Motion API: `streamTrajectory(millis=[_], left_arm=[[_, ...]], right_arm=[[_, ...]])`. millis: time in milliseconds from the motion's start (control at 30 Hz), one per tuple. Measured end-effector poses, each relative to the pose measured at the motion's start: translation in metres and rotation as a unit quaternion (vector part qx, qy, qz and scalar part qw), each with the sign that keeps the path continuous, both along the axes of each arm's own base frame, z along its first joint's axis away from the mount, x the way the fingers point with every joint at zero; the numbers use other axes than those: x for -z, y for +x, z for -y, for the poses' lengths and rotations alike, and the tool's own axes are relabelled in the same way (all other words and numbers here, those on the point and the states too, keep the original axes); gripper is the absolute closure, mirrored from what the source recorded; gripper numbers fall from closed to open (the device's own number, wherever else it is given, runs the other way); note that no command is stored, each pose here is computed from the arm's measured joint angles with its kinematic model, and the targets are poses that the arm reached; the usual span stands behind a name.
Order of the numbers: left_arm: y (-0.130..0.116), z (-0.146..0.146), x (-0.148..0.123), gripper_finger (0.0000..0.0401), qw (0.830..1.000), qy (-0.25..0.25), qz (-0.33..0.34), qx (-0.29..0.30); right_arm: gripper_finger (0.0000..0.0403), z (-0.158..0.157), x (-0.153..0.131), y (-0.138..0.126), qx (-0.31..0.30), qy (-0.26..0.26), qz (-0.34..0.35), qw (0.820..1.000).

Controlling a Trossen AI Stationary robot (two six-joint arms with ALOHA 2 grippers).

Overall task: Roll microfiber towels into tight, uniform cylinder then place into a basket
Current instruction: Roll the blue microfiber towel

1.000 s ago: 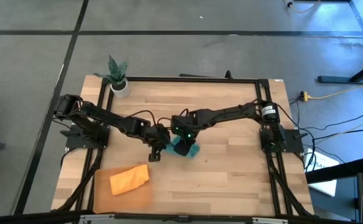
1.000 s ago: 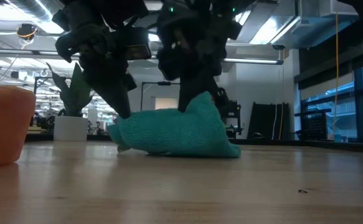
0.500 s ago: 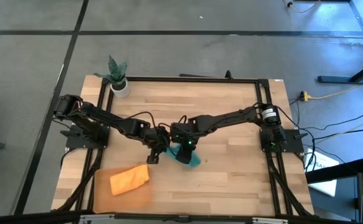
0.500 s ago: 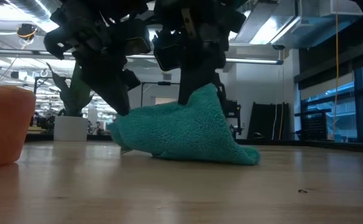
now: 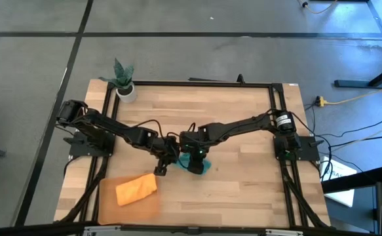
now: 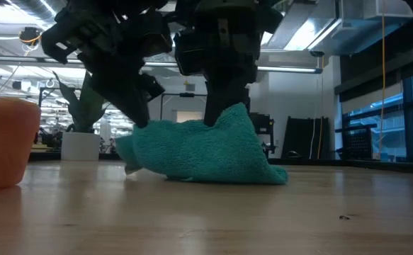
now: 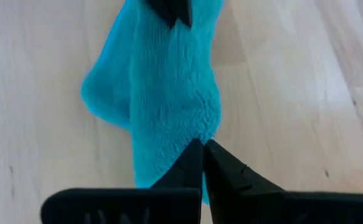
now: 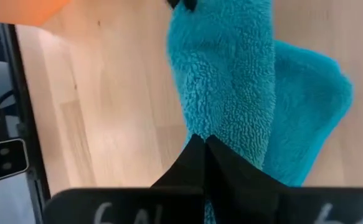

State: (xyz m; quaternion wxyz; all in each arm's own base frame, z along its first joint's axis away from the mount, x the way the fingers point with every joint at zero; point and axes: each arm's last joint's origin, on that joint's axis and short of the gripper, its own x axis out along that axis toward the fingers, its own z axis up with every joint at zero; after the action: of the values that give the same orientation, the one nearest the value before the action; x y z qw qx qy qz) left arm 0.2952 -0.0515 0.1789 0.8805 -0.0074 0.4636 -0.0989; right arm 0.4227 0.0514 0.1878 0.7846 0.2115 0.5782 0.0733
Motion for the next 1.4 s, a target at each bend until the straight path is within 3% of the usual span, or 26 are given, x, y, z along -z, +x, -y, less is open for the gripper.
streamTrajectory(millis=[433, 633, 867, 1067, 1267, 1400], left_arm=[[0.007, 0.0, 0.0, 0.0401, 0.992, 0.062, 0.054, 0.093], [0.008, -0.002, -0.001, 0.0401, 0.99, 0.076, 0.062, 0.103], [0.007, -0.003, -0.001, 0.0401, 0.983, 0.108, 0.062, 0.134], [0.009, -0.003, -0.004, 0.0401, 0.972, 0.141, 0.083, 0.171], [0.01, -0.003, -0.004, 0.0401, 0.972, 0.132, 0.086, 0.177], [0.009, -0.002, -0.004, 0.0401, 0.976, 0.111, 0.081, 0.17]], right_arm=[[0.0398, -0.028, 0.001, -0.007, -0.005, -0.005, -0.023, 1.0], [0.0398, -0.037, 0.002, -0.009, 0.027, -0.028, -0.031, 0.999], [0.0398, -0.042, 0.004, -0.016, 0.111, -0.055, -0.072, 0.99], [0.0398, -0.052, -0.002, -0.02, 0.123, -0.05, -0.077, 0.988], [0.0398, -0.059, -0.026, -0.032, 0.123, -0.07, -0.052, 0.988], [0.0399, -0.07, -0.025, -0.037, 0.115, -0.092, -0.035, 0.989]])
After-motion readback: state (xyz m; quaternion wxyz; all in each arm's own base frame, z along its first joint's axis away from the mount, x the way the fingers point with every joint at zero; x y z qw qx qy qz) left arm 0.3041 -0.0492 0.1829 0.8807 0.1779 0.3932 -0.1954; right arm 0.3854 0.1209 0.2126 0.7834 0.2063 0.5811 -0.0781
